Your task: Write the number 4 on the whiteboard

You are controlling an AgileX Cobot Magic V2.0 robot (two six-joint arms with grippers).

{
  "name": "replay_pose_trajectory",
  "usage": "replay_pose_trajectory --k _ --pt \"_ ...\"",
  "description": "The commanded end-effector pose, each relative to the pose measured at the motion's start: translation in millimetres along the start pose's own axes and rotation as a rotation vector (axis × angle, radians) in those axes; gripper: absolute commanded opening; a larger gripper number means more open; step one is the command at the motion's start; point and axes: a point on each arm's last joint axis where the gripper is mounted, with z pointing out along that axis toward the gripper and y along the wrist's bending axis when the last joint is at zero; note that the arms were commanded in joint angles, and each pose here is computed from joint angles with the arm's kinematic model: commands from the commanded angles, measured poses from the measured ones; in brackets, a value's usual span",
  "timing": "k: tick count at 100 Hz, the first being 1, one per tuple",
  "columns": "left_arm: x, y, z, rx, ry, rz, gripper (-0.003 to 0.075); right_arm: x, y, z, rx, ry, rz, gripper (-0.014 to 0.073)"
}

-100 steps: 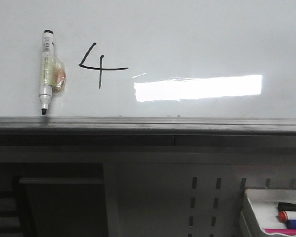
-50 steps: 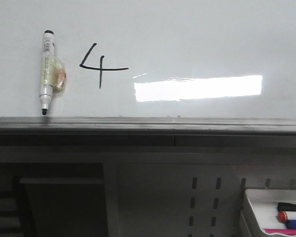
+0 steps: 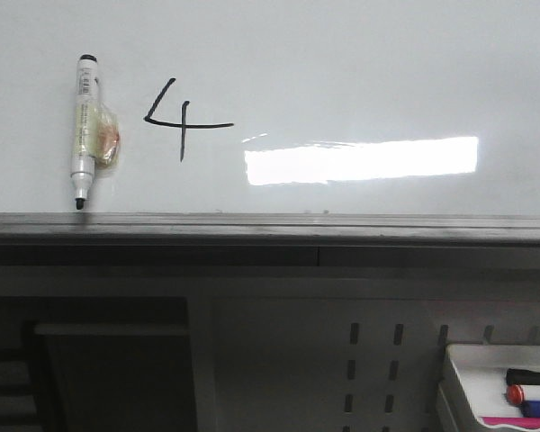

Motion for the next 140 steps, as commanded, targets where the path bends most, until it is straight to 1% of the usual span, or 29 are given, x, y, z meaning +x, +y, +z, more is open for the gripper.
replay_pose_trajectory --k 1,44,52,86,100,111,125,130,140 --pt "5 0 2 -0.005 -0.045 -0.001 -0.0020 -16 -3 -1 0.020 -0.095 -0.012 -0.0043" --pt "5 0 2 -0.005 -0.045 -0.001 -0.0020 -16 -3 -1 0.020 -0.095 -0.012 -0.0043" --pt "5 0 2 -0.005 -0.045 -0.001 -0.0020 -16 -4 -1 0.029 -0.098 -0.062 -0.0043" --pt "5 0 2 -0.005 -0.045 -0.001 -0.0020 -16 -4 -1 0.037 -0.097 -0.062 -0.0044" --pt "5 0 2 -0.005 -0.045 -0.001 -0.0020 -12 -8 -1 0.119 -0.065 -0.068 -0.0044" --pt "5 0 2 -0.005 -0.045 -0.001 -0.0020 -3 -13 1 0.231 -0.047 -0.079 -0.0044" --pt "5 0 2 -0.005 -0.045 -0.001 -0.0020 21 -18 4 0.384 -0.017 -0.088 -0.0044" --pt "5 0 2 -0.005 -0.045 -0.001 -0.0020 29 -20 4 0.438 -0.007 -0.060 -0.0043" --pt "5 0 2 -0.005 -0.045 -0.001 -0.0020 50 -24 2 0.542 0.028 0.045 -0.0044"
